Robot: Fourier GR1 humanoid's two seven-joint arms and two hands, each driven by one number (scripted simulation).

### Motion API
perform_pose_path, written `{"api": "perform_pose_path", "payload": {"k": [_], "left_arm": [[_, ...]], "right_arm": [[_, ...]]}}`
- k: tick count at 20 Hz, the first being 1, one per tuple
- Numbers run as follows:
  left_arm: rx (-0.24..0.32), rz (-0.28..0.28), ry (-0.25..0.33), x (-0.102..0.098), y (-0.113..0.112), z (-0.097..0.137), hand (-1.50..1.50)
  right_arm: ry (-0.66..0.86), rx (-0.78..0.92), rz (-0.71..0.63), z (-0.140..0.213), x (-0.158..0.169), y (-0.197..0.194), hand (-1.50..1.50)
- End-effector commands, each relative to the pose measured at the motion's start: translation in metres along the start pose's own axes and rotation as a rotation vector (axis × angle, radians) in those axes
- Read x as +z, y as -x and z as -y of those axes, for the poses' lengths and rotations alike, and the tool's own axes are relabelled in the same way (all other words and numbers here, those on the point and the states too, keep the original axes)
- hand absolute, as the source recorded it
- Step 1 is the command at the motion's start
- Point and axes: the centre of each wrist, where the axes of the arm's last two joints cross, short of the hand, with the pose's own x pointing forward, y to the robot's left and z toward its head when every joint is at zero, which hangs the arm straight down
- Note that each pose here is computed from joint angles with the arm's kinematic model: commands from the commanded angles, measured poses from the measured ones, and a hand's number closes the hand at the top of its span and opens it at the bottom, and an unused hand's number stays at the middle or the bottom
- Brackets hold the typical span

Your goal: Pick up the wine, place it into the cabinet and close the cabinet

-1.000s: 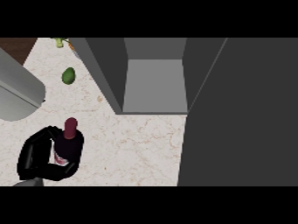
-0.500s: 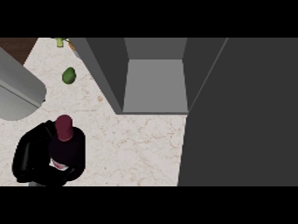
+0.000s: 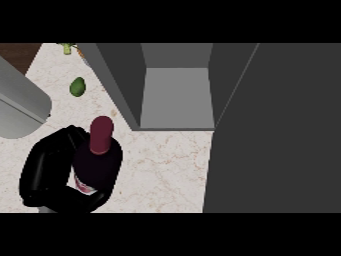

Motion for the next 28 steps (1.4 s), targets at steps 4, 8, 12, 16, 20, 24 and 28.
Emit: {"api": "perform_pose_path", "payload": {"k": [4, 8, 12, 16, 20, 24, 28], "left_arm": [[0.058, -0.014, 0.063, -0.012, -0.017, 0.061, 1.50], [0.104, -0.031, 0.068, -0.025, -0.034, 0.084, 1.50], [0.105, -0.022, 0.072, -0.047, -0.046, 0.119, 1.50], [0.085, -0.022, 0.053, -0.061, -0.038, 0.138, 1.50], [0.041, -0.017, 0.015, -0.091, -0.036, 0.153, 1.50], [0.042, -0.010, -0.010, -0.101, -0.044, 0.155, 1.50], [0.009, 0.005, -0.003, -0.115, -0.045, 0.164, 1.50]], "right_arm": [[-0.041, -0.041, 0.042, 0.002, 0.016, -0.021, -1.50], [-0.044, -0.063, 0.053, -0.006, 0.022, -0.016, -1.50], [-0.028, -0.056, 0.051, 0.007, 0.019, 0.002, -1.50], [-0.046, -0.062, 0.054, 0.000, 0.029, -0.017, -1.50], [-0.054, -0.081, 0.051, -0.008, 0.024, -0.016, -1.50], [-0.032, -0.061, 0.045, 0.003, 0.023, -0.013, -1.50], [-0.057, -0.031, 0.045, 0.007, 0.020, -0.007, -1.50]]}}
